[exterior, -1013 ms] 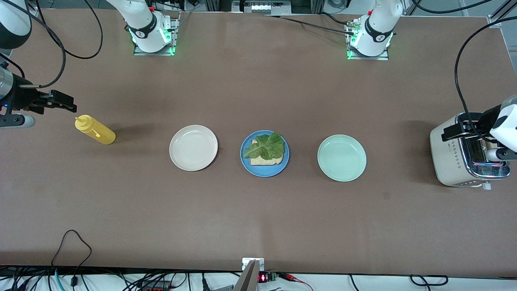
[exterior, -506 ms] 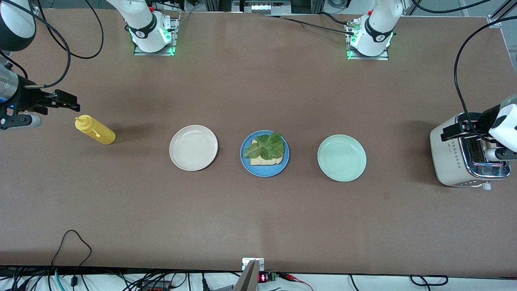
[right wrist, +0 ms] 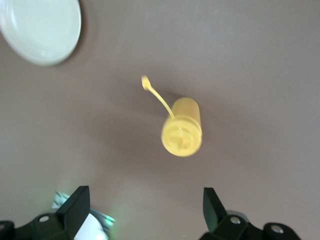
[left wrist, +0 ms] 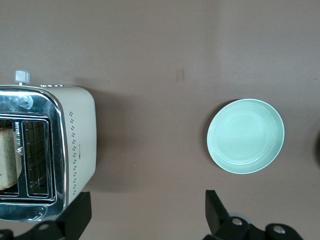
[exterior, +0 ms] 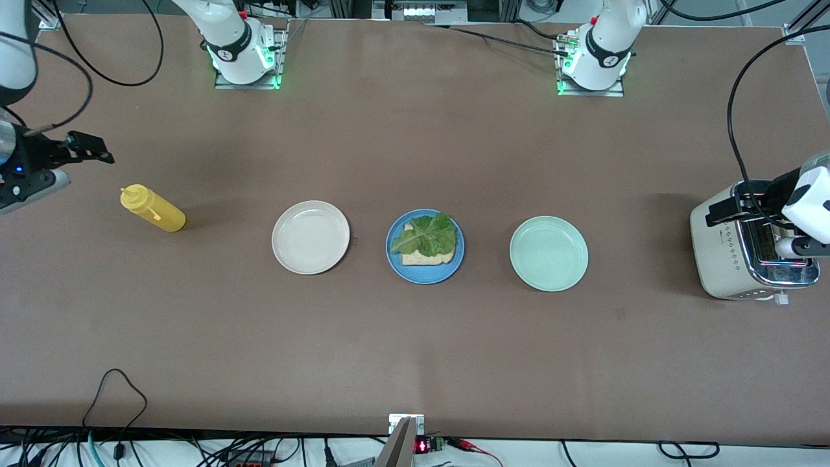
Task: Make sandwich in blue plate with both arms
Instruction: 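Withdraw the right gripper toward the yellow bottle, then grasp the yellow squeeze bottle with the right gripper and lift it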
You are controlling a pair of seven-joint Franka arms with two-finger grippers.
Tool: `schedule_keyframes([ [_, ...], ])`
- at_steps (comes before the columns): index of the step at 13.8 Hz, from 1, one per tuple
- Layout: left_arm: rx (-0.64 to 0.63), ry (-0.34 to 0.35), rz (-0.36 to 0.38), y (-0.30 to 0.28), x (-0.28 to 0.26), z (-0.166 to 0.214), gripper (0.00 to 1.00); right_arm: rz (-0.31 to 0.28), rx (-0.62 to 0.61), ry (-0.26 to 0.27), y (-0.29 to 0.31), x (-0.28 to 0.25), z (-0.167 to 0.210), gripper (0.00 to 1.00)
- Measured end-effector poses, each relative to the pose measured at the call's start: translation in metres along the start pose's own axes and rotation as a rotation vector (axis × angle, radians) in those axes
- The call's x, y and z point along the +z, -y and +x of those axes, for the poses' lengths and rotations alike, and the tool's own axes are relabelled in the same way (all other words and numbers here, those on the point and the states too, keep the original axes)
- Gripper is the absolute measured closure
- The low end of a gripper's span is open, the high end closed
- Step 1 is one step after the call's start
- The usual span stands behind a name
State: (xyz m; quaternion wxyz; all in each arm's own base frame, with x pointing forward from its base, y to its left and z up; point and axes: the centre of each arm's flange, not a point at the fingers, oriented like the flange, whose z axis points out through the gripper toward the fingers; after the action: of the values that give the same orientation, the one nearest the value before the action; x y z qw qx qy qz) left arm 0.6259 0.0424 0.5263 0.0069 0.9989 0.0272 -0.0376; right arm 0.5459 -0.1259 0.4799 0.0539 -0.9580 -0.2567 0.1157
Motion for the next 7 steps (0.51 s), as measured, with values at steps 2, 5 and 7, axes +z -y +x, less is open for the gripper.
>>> schedule_keyframes([
  [2, 0.001, -0.001, 0.0, 0.0, 0.0, 0.0, 0.0, 0.046, -0.116, -0.019, -0.036, 0.015, -0.036, 0.0],
  [5, 0.001, -0.001, 0.0, -0.001, 0.0, 0.0, 0.0, 0.14, -0.306, -0.13, -0.081, 0.044, -0.08, 0.0],
  [7, 0.001, -0.001, 0.0, -0.001, 0.0, 0.0, 0.0, 0.202, -0.427, -0.229, -0.11, 0.073, -0.102, 0.0],
])
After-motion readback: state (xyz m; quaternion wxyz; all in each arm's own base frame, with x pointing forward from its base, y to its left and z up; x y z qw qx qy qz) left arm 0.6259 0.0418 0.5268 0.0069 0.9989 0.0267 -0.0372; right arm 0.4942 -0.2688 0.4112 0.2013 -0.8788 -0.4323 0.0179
